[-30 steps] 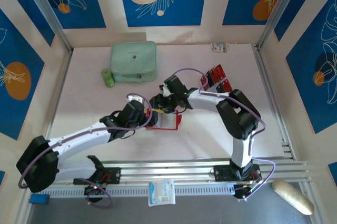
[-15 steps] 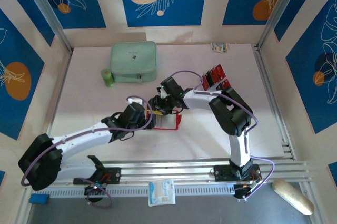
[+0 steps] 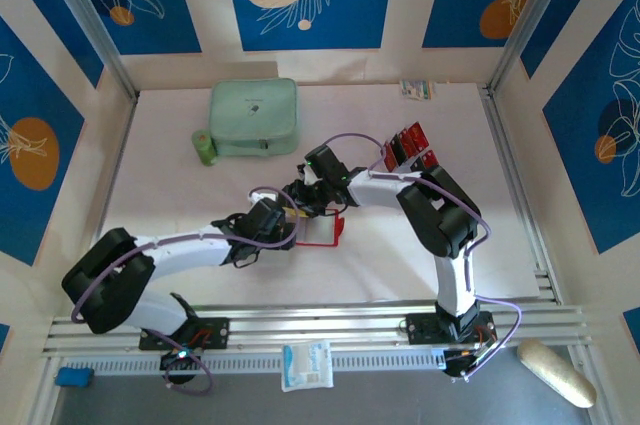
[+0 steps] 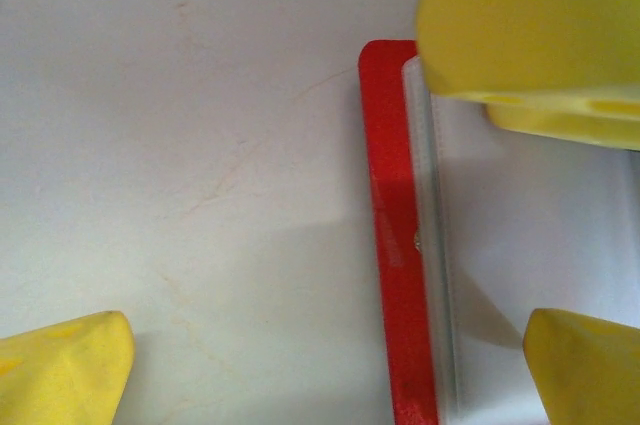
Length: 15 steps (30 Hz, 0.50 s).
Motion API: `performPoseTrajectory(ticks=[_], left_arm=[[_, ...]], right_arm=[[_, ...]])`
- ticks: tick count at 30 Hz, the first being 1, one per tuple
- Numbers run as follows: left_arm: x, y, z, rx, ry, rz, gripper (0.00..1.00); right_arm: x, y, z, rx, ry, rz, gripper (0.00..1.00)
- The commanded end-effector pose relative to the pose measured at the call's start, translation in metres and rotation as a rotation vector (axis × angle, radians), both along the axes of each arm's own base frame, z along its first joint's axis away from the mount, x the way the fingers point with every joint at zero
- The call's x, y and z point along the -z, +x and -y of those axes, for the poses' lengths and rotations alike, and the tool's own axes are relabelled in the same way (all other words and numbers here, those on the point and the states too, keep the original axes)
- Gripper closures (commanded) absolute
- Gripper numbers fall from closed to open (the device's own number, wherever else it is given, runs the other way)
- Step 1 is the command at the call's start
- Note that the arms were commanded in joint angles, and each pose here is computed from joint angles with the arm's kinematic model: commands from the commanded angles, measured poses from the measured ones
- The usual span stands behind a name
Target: Put the credit cards into the card holder
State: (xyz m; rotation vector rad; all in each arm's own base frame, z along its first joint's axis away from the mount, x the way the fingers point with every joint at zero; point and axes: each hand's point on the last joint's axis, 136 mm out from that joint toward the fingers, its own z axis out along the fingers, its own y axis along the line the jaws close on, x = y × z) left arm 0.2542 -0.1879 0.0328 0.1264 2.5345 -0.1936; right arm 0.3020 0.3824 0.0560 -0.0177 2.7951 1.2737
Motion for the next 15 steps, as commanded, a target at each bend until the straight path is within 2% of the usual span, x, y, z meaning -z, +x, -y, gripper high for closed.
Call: performPoseTrajectory(ticks=[1,8,15], left_arm=[[0.001,0.004,-0.011,-0.035,0.036,0.024,0.0],[0.005,0.0,-0.018,-0.054,0.042,0.02,0.0],[0.008,-0.001,-0.019,-0.057,0.043,0.016,0.0]], right_arm=[[-0.029,0.0,0.009,-0.005,0.037,0.033,0.5],[-0.063,0.016,0.057,0.043,-0.013,0.13,0.51],[-0.082,0.039,0.146,0.142,-0.207,0.229,0.51]])
